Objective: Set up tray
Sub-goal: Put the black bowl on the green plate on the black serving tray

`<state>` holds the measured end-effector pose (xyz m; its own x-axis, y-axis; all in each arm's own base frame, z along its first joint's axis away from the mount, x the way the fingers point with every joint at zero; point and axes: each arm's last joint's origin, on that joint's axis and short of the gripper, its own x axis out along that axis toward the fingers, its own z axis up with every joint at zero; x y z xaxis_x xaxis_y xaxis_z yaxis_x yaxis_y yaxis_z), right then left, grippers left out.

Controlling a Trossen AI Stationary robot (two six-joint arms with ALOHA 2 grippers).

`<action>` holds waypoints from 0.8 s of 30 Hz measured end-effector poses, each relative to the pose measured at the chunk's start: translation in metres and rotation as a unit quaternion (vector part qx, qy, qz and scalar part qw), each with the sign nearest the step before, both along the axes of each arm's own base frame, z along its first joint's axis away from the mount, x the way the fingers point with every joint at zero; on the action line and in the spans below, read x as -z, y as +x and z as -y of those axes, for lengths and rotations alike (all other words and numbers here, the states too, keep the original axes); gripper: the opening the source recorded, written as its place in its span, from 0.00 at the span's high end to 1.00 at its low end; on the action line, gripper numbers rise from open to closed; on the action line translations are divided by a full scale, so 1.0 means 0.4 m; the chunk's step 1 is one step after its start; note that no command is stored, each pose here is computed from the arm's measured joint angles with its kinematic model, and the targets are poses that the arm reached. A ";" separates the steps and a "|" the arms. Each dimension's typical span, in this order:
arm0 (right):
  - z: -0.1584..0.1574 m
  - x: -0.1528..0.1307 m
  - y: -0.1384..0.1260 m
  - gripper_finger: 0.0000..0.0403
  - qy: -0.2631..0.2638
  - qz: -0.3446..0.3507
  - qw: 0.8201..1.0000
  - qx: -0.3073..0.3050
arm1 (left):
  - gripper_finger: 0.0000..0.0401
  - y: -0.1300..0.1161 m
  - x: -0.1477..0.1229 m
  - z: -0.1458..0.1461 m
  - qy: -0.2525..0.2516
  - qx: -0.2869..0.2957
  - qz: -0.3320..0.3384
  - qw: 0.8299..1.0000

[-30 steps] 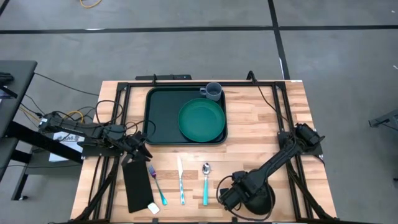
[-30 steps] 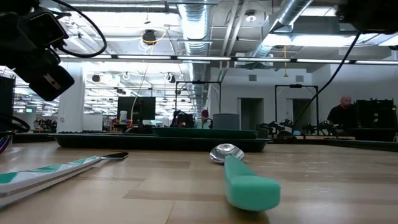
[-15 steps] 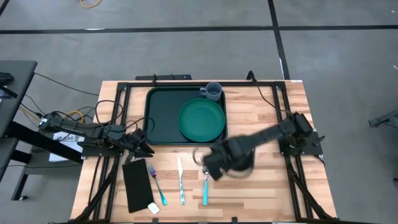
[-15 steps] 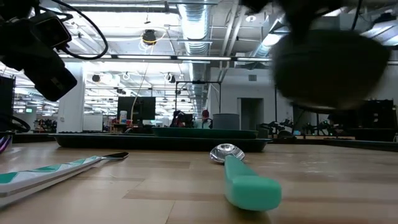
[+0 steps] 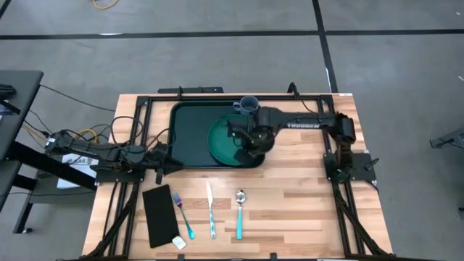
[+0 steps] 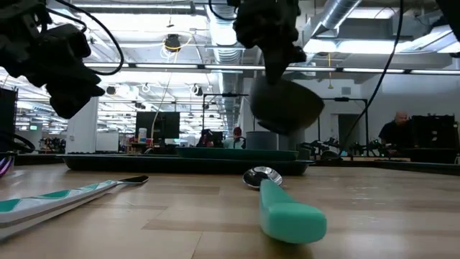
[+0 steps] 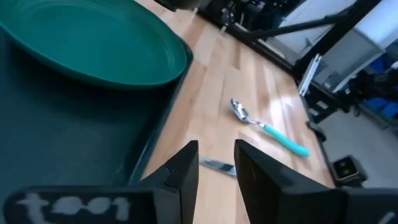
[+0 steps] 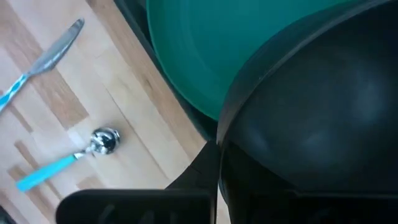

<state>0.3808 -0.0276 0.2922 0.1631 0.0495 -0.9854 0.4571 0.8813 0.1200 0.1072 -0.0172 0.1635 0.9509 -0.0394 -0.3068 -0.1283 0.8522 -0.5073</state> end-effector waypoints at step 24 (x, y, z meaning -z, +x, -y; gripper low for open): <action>0.059 0.016 0.010 1.00 -0.015 0.032 0.964 -0.265 | 0.77 -0.009 0.024 -0.050 -0.002 -0.184 -0.043 0.982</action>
<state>0.3847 -0.0510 0.2858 0.1828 0.1140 -0.9765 -0.0656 0.9925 0.1036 0.1035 0.0028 0.1541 0.8713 0.3013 -0.3873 -0.4705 0.7373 -0.4848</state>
